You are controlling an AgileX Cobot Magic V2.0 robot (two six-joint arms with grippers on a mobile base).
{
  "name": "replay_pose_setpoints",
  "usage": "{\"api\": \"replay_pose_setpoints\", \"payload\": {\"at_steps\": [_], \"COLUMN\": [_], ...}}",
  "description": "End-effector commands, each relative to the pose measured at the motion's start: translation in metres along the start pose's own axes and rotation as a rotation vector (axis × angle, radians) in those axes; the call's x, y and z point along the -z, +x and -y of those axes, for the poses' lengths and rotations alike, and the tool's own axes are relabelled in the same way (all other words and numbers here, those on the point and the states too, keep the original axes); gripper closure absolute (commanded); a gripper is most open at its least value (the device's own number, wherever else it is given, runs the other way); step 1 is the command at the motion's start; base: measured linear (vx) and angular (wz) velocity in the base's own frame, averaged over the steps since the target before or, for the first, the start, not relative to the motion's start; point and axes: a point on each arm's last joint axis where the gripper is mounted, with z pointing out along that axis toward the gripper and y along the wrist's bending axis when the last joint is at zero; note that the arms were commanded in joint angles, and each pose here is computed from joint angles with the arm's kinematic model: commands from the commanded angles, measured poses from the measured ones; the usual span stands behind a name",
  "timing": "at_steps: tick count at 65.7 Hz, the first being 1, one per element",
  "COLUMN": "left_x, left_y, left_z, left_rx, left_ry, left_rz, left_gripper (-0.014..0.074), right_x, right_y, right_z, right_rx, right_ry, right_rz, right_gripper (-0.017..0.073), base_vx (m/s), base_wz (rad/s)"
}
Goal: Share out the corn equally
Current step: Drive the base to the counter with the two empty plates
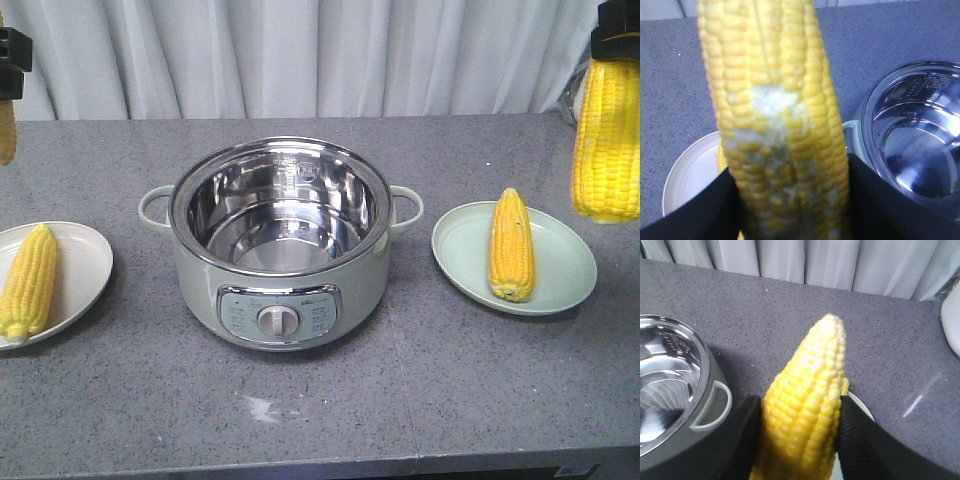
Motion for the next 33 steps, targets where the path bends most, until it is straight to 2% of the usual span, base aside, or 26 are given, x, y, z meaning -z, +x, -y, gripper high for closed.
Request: {"api": "replay_pose_setpoints", "payload": {"at_steps": [1,33], "left_x": [0.0196,0.0196], "left_y": [-0.01,-0.01], "left_z": [-0.0012,-0.0012], "left_rx": [0.012,0.012], "left_ry": [0.017,0.017], "left_rz": [0.115,0.115], "left_gripper": [0.059,0.059], "right_x": [0.0186,0.0186], "right_y": [-0.0113,-0.0113], "right_z": [-0.0001,-0.0001], "right_rx": [0.003,0.003], "right_ry": [0.017,0.017], "right_rz": [0.117,0.117], "right_gripper": [0.044,0.044], "base_vx": [0.0,0.0], "base_wz": [0.0,0.0]}}
